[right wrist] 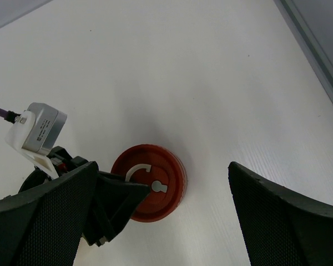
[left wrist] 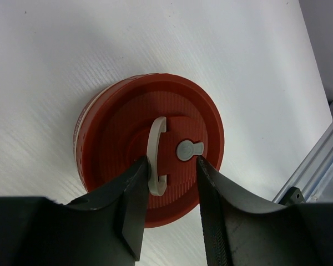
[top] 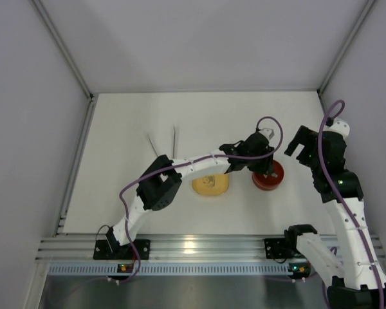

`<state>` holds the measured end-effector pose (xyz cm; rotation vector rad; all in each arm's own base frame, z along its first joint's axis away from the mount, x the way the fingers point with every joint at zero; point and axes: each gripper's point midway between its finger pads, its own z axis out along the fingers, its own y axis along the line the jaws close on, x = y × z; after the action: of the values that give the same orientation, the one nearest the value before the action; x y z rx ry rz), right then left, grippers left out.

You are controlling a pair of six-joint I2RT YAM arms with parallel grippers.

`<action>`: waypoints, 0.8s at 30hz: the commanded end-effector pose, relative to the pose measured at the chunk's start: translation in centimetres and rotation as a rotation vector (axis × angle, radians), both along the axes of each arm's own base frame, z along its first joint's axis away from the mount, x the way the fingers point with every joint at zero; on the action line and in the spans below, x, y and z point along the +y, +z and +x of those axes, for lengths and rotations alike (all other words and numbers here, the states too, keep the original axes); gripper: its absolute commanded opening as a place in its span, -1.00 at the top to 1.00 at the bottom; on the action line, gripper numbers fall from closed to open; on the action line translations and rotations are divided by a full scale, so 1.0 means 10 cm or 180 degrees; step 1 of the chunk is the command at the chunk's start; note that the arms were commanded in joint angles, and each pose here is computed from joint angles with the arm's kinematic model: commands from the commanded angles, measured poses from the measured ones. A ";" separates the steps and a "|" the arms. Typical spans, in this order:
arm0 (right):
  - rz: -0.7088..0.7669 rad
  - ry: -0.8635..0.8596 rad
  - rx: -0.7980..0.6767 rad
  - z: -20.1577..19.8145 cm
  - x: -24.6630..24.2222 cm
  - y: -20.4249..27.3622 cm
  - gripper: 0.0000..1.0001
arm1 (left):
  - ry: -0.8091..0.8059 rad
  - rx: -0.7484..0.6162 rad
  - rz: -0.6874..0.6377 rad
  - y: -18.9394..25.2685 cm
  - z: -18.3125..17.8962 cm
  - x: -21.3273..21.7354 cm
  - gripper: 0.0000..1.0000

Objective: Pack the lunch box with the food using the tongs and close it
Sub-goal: Close the box lid on the packing box.

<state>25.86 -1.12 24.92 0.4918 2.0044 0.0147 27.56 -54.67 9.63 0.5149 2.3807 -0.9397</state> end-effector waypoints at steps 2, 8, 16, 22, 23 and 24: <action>-0.0029 -0.0010 -0.0025 -0.02 -0.04 0.01 -0.99 | 0.0175 0.0058 0.0970 -0.65 0.00 0.62 0.09; -0.0029 -0.0015 -0.0026 -0.01 -0.04 0.01 -0.99 | 0.0188 -0.0123 0.1044 -0.51 0.10 0.63 -0.01; -0.0040 -0.0015 -0.0028 -0.01 -0.04 0.01 -0.99 | 0.0007 -0.0235 0.0875 -0.35 0.11 0.51 -0.17; -0.0046 -0.0017 -0.0028 -0.01 -0.05 0.01 -0.99 | 0.0001 -0.0332 0.0786 -0.18 0.15 0.48 -0.18; -0.0050 -0.0010 -0.0027 -0.01 -0.04 0.01 -0.99 | 0.0008 -0.0346 0.0784 -0.15 0.14 0.49 -0.18; -0.0051 -0.0010 -0.0017 -0.01 -0.04 0.00 -0.99 | 0.0007 -0.0362 0.0777 -0.13 0.15 0.49 -0.18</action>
<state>25.85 -1.10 24.91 0.4834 2.0069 0.0132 28.88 -53.21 9.96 0.6115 2.3228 -0.7693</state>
